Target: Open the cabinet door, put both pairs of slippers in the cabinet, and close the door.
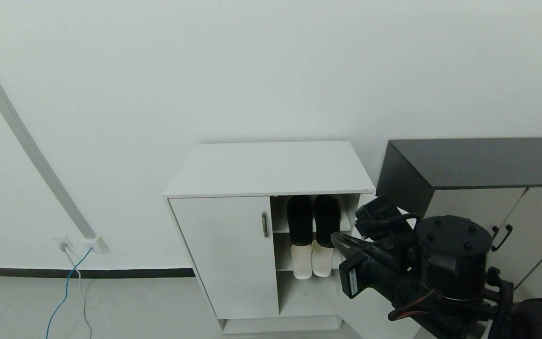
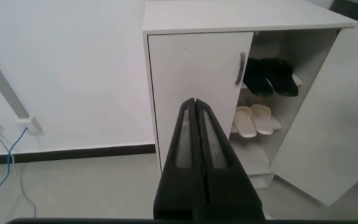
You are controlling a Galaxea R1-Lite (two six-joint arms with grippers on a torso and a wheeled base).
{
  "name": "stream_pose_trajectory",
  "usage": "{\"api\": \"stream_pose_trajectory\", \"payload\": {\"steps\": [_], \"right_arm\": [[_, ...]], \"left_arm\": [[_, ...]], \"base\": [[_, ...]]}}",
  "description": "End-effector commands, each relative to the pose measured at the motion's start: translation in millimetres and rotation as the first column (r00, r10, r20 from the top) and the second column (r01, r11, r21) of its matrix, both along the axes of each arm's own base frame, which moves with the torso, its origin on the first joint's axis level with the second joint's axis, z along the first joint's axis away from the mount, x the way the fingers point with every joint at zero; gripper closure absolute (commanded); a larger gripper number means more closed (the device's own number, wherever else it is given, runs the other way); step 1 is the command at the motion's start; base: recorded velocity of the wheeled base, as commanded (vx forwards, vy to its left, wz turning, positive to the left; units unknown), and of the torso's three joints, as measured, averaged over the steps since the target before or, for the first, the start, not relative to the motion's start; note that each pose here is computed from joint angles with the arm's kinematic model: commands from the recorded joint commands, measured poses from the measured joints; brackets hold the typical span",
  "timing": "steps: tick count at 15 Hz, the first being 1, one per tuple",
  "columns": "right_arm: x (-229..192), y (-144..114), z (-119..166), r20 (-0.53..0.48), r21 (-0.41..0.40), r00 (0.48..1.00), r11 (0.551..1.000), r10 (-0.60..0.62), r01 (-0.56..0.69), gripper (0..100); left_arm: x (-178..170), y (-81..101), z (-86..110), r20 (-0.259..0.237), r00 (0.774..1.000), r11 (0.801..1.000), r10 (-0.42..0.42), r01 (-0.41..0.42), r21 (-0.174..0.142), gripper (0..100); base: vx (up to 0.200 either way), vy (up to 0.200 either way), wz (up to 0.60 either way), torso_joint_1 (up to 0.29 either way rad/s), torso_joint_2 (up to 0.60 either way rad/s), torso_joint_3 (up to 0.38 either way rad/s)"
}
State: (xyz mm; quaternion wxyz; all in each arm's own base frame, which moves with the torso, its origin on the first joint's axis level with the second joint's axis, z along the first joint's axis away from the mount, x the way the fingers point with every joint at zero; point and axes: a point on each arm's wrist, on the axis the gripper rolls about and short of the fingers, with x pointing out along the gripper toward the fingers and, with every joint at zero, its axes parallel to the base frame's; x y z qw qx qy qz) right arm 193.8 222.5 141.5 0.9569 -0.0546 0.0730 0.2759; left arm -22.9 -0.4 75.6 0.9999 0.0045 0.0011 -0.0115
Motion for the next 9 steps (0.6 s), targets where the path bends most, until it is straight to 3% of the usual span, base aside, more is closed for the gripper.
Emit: {"api": "stream_pose_trajectory", "payload": {"steps": [1,3,5,9], "right_arm": [[1.2,-0.2,-2.1,-0.004,-0.006,1.000,1.000,-0.004,0.004,100],[2.9,-1.6,-2.1,-0.005,-0.006,1.000,1.000,-0.010,0.010,100],[3.7,-2.7,-2.5,-0.005,-0.008,1.000,1.000,-0.011,0.011,100],[4.4,-3.3,-2.5,-0.005,-0.008,1.000,1.000,-0.014,0.014,100]], "left_arm": [[0.1,0.0,0.0,-0.001,1.000,1.000,0.000,0.000,0.000,100],[0.1,0.0,0.0,-0.001,1.000,1.000,0.000,0.000,0.000,100],[0.1,0.0,0.0,-0.001,1.000,1.000,0.000,0.000,0.000,100],[0.1,0.0,0.0,-0.001,1.000,1.000,0.000,0.000,0.000,100]], "base": [[0.000,0.000,0.00,0.173,-0.40,-0.217],[0.000,0.000,0.00,0.166,-0.37,-0.198],[0.000,0.000,0.00,0.021,-0.04,-0.023],[0.000,0.000,-0.60,0.008,-0.01,-0.001]]}}
